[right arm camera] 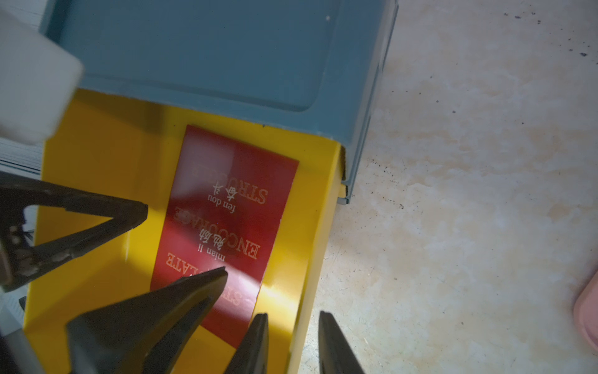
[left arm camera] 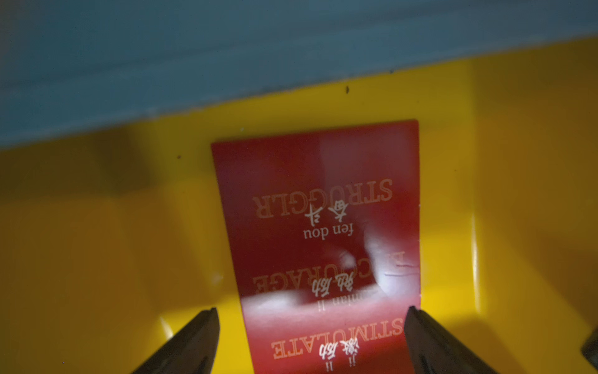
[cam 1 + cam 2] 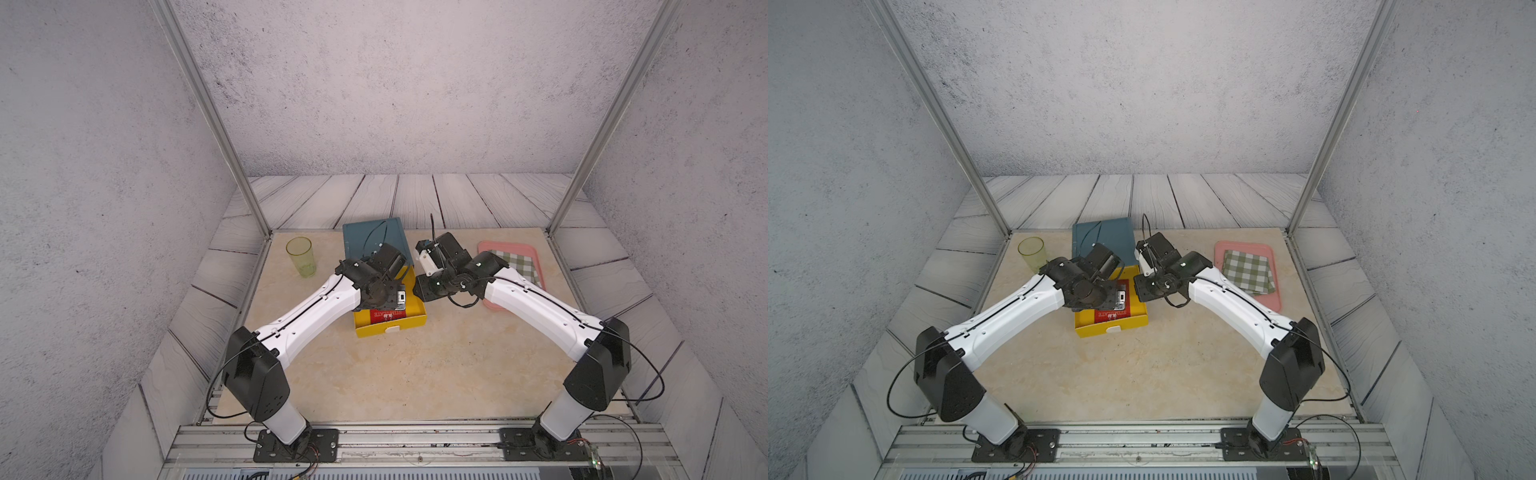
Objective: Take the postcards out of the drawer
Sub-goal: Pick up the postcard from the drawer.
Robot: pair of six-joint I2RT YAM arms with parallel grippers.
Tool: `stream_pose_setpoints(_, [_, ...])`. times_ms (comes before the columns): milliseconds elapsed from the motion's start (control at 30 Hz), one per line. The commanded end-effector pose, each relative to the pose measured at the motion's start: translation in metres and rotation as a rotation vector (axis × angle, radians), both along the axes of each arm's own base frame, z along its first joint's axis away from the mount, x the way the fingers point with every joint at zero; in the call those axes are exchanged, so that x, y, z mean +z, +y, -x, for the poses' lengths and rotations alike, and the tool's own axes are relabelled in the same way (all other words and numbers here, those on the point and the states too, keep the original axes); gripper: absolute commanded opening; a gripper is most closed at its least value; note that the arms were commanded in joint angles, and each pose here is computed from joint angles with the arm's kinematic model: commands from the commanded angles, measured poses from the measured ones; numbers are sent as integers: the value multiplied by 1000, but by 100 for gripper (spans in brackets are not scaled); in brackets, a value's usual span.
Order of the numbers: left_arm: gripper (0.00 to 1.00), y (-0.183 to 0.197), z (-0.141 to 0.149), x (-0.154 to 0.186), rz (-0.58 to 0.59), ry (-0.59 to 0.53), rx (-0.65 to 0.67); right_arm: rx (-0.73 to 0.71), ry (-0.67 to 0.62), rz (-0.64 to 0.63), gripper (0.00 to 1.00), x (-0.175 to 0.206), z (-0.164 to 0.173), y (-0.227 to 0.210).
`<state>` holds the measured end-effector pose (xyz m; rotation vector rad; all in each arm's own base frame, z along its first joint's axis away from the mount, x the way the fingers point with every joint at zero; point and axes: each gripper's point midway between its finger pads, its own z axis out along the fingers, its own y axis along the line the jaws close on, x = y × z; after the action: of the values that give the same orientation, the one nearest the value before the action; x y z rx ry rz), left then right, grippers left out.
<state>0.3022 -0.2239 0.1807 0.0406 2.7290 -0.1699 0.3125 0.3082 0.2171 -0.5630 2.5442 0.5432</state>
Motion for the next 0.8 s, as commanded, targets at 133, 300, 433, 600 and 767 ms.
stream_pose_setpoints(133, [96,0,4,-5,-26,25,18,8,1,26,29,-8,0,0])
stream_pose_setpoints(300, [96,-1,8,-12,-4,36,34,11,10,20,29,-11,1,1])
stream_pose_setpoints(433, [96,-6,9,-16,40,40,42,11,15,17,29,-12,2,2])
stream_pose_setpoints(600, [96,-10,11,-19,71,48,57,7,17,11,29,-12,3,1])
stream_pose_setpoints(767, [96,-14,11,-21,102,52,65,5,23,7,28,-13,4,1])
